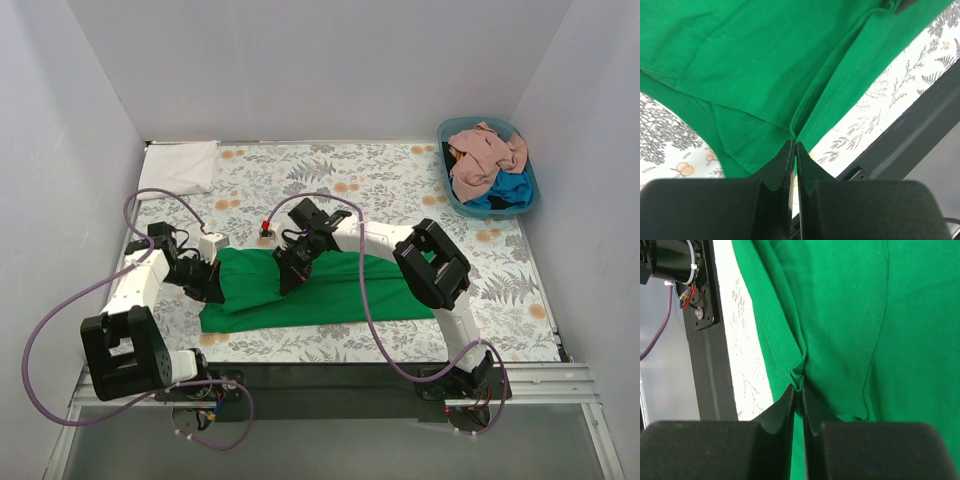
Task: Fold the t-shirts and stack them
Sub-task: Fold the tshirt
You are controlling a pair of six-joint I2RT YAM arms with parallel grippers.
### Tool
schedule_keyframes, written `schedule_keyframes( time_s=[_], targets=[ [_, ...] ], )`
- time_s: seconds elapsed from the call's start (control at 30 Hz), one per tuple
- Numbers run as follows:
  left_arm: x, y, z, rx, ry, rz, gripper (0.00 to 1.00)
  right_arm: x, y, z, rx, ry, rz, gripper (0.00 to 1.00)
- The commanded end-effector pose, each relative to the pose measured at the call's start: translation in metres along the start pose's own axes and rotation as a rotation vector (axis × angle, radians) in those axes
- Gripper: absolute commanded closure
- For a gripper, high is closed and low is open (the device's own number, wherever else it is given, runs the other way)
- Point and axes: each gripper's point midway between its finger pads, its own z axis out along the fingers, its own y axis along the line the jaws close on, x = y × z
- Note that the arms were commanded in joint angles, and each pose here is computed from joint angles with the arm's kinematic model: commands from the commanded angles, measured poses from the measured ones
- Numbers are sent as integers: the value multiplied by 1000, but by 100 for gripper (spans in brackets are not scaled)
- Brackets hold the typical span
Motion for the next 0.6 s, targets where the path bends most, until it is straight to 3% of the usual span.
schedule_keyframes(
  time_s=[0.0, 0.3, 0.57],
  targets=[
    [-27, 14, -4, -31, -60, 16, 100, -2, 10, -4, -11, -13, -9, 87],
    [-45, 22, 10, -3, -49, 2, 100, 3, 5, -6, 31, -21, -16, 83],
    [-52, 36, 24, -34, -39, 5, 100, 6, 1, -13, 79, -39, -23, 92]
  ],
)
